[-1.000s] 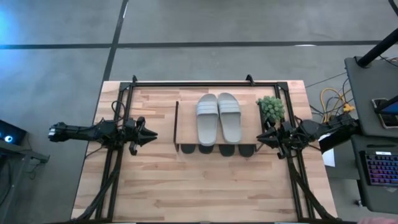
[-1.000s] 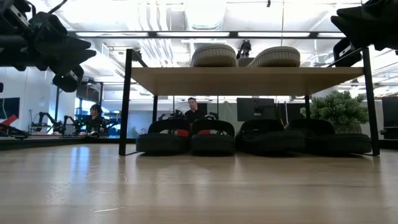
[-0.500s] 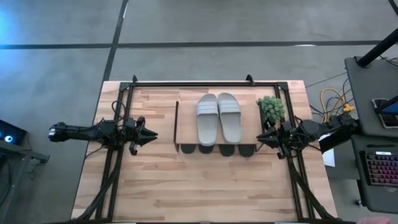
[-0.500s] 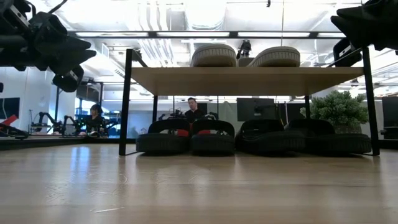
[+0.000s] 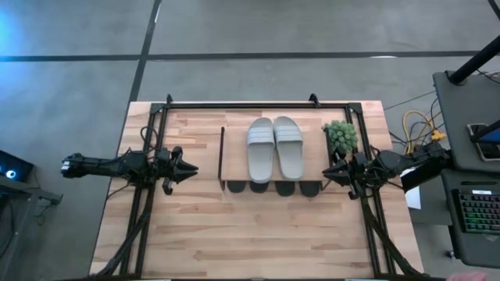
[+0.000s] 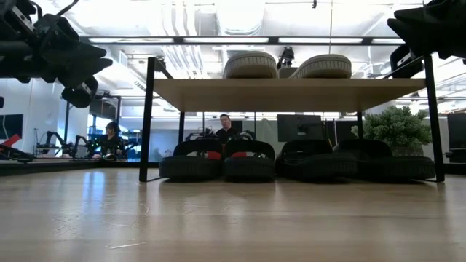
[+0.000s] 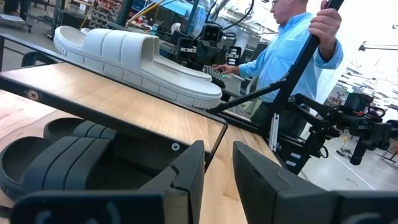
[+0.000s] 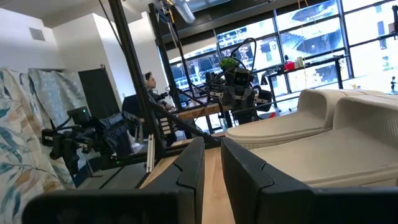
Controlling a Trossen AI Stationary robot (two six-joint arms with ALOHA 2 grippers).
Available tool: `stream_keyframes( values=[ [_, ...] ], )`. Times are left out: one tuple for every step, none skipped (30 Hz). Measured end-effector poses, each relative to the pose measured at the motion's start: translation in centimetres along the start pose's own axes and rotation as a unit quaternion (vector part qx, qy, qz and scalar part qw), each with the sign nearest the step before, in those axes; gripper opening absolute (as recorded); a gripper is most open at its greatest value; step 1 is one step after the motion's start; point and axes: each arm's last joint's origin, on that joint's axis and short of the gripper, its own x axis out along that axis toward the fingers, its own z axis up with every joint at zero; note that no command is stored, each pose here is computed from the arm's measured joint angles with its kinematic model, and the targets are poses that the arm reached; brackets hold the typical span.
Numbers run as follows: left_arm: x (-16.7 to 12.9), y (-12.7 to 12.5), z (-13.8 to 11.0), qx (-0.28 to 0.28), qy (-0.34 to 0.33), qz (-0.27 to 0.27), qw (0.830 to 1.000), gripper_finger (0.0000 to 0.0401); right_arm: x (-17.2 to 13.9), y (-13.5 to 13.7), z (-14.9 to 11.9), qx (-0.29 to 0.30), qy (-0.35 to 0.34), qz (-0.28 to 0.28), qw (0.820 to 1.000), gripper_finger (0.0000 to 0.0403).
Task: Pick and place slides into the shelf
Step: Return to Home Position
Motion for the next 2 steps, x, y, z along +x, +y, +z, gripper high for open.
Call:
stream_keyframes(
  values=[
    [0.00, 0.00, 0.00, 0.000, 0.000, 0.000, 1.000, 0.0070, 0.00, 0.00, 0.00, 0.000, 0.000, 0.000, 1.000, 0.0047],
    [0.00, 0.00, 0.00, 0.000, 0.000, 0.000, 1.000, 0.0070, 0.00, 0.00, 0.00, 0.000, 0.000, 0.000, 1.000, 0.0047]
  ],
)
